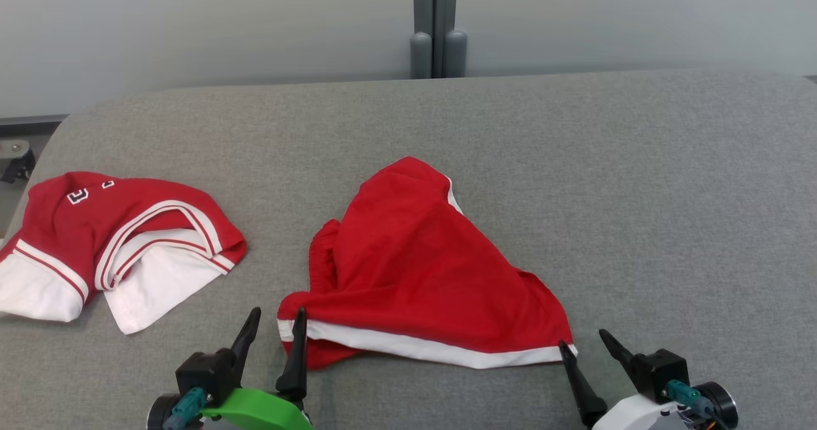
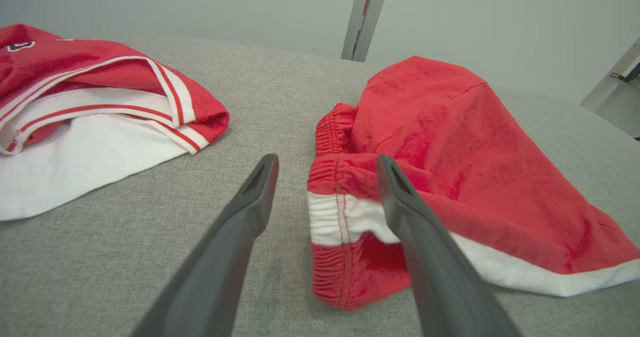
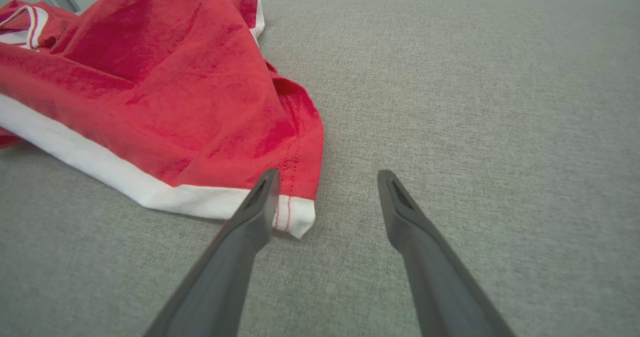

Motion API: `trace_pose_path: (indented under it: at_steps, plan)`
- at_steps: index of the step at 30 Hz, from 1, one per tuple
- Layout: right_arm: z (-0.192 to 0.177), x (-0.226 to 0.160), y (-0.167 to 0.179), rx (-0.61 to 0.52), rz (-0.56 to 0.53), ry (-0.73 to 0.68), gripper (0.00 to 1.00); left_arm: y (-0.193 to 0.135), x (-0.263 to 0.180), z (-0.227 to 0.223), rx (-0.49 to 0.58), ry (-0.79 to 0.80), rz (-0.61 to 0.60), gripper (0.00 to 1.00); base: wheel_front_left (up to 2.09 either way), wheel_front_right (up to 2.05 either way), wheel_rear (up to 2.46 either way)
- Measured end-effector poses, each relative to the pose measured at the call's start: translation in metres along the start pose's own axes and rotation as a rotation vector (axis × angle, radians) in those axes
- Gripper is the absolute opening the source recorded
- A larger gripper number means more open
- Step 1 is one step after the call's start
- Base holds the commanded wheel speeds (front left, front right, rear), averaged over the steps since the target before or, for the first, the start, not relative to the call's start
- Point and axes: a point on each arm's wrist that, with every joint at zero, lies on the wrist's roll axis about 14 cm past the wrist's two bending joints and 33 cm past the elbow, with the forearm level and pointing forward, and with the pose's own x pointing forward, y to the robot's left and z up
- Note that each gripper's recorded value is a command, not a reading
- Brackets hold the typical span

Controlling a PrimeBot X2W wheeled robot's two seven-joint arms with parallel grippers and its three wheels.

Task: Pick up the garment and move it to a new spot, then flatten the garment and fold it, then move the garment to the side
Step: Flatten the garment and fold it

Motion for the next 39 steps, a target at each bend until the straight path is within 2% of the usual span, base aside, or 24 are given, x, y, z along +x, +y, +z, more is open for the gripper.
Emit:
trace_pose_path:
  at_steps: [9, 10, 11, 12, 13, 14, 26, 33, 39]
  plan:
    - [-0.023, 0.007, 0.013, 0.040, 0.037, 0.080, 1.00, 0.004, -0.002, -0.006, -0.005, 0.019, 0.015, 1.00, 0.00, 0.00, 0.00]
    - [-0.025, 0.008, 0.015, 0.043, 0.043, 0.088, 0.93, 0.004, -0.002, -0.007, -0.005, 0.021, 0.015, 1.00, 0.00, 0.00, 0.00]
    - [-0.028, 0.009, 0.017, 0.042, 0.050, 0.096, 0.70, 0.005, -0.002, -0.008, -0.005, 0.023, 0.017, 1.00, 0.00, 0.00, 0.00]
    - [-0.030, 0.009, 0.019, 0.041, 0.057, 0.104, 0.70, 0.005, -0.002, -0.008, -0.006, 0.024, 0.018, 1.00, 0.00, 0.00, 0.00]
    - [-0.032, 0.010, 0.021, 0.046, 0.062, 0.111, 0.27, 0.005, -0.002, -0.008, -0.007, 0.025, 0.019, 1.00, 0.00, 0.00, 0.00]
    - [-0.033, 0.010, 0.021, 0.048, 0.063, 0.115, 0.00, 0.005, -0.002, -0.009, -0.008, 0.027, 0.019, 1.00, 0.00, 0.00, 0.00]
    - [-0.015, 0.018, 0.014, 0.042, 0.044, 0.058, 0.00, -0.005, -0.008, -0.018, -0.049, 0.059, -0.020, 1.00, 0.00, 0.00, 0.00]
    - [-0.011, 0.018, 0.012, 0.040, 0.038, 0.047, 0.00, -0.011, -0.011, -0.027, -0.113, 0.089, -0.036, 1.00, 0.00, 0.00, 0.00]
    - [-0.004, 0.020, -0.004, 0.035, -0.008, 0.024, 0.00, -0.013, -0.009, -0.027, -0.128, 0.099, -0.056, 1.00, 0.00, 0.00, 0.00]
